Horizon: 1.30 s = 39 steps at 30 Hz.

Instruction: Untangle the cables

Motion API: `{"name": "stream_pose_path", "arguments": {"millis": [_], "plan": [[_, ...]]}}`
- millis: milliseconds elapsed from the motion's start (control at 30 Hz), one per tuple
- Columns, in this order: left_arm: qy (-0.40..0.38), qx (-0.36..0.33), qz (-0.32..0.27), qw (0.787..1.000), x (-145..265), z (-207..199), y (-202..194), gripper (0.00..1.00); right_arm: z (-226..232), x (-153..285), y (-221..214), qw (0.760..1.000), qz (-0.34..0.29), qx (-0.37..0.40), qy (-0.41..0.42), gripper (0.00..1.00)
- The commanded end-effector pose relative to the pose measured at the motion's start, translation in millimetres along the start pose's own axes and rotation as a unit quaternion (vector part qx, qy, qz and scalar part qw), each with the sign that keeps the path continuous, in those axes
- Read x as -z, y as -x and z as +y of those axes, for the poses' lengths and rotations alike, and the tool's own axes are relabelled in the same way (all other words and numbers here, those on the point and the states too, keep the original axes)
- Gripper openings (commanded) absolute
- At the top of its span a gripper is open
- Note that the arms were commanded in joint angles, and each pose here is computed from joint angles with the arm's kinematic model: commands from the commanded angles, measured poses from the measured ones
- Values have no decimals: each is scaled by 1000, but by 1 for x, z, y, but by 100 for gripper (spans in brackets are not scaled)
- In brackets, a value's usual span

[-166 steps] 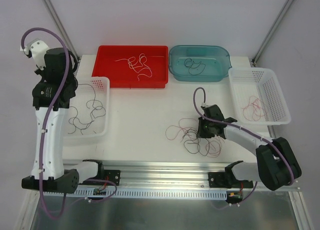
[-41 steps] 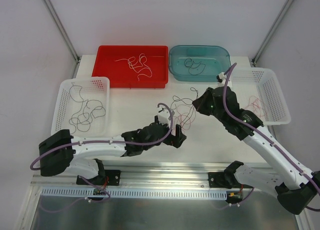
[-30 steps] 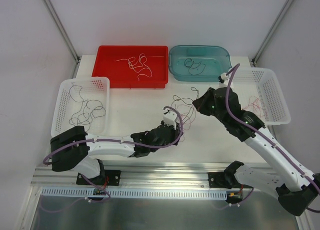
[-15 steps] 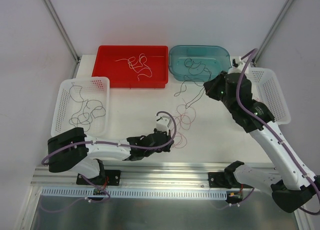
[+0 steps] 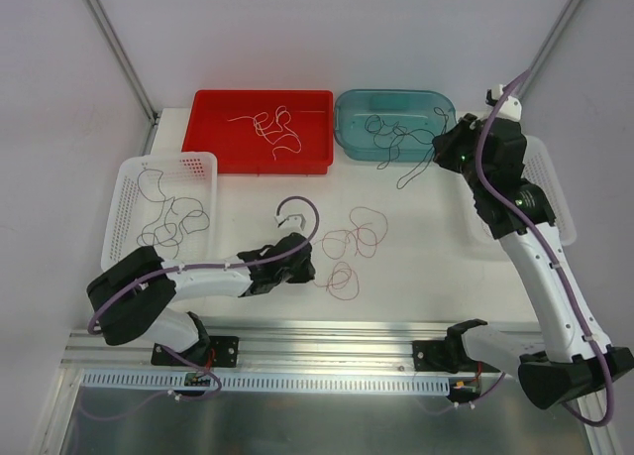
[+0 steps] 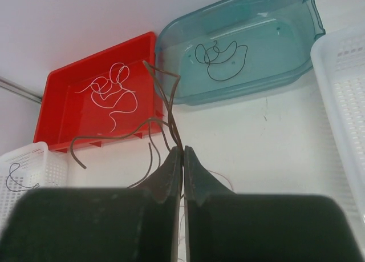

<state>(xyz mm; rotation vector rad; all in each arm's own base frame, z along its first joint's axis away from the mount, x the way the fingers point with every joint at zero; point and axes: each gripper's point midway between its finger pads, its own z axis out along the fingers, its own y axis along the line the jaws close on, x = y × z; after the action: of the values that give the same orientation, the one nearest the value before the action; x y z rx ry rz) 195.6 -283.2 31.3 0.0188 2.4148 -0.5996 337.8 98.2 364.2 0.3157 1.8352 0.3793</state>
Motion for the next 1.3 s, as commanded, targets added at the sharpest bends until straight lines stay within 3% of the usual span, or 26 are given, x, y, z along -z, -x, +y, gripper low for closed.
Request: {"name": "stream_pose_path", "arguments": {"millis": [0,100,267,467,733,833,867,967,1133,1267], "plan": [[-15,32,53,998,5,-1,0,0,13,-8,29,998,-35,30,47,1],[-11,38,75,996,6,0,6,3,17,-24,34,996,-40,47,68,1],[-37,35,72,996,16,-11,18,16,22,-67,37,991,-37,89,91,1],[-30,23,71,997,27,-5,21,17,8,-130,51,992,-60,85,67,1],[-25,9,82,996,24,-2,16,14,-31,-253,38,997,-64,45,2,3],[-22,4,90,996,22,0,12,14,-51,-288,28,997,-60,29,-30,17],[-25,3,91,996,22,-1,12,16,-58,-293,28,997,-56,25,-35,34],[-29,-2,88,996,24,-2,14,18,-66,-298,26,998,-42,20,-34,56],[-37,-11,80,996,26,-6,20,20,-68,-259,24,999,-9,33,-38,71],[-49,-15,76,996,29,-14,25,24,-62,-186,16,999,23,38,-29,77]]}}
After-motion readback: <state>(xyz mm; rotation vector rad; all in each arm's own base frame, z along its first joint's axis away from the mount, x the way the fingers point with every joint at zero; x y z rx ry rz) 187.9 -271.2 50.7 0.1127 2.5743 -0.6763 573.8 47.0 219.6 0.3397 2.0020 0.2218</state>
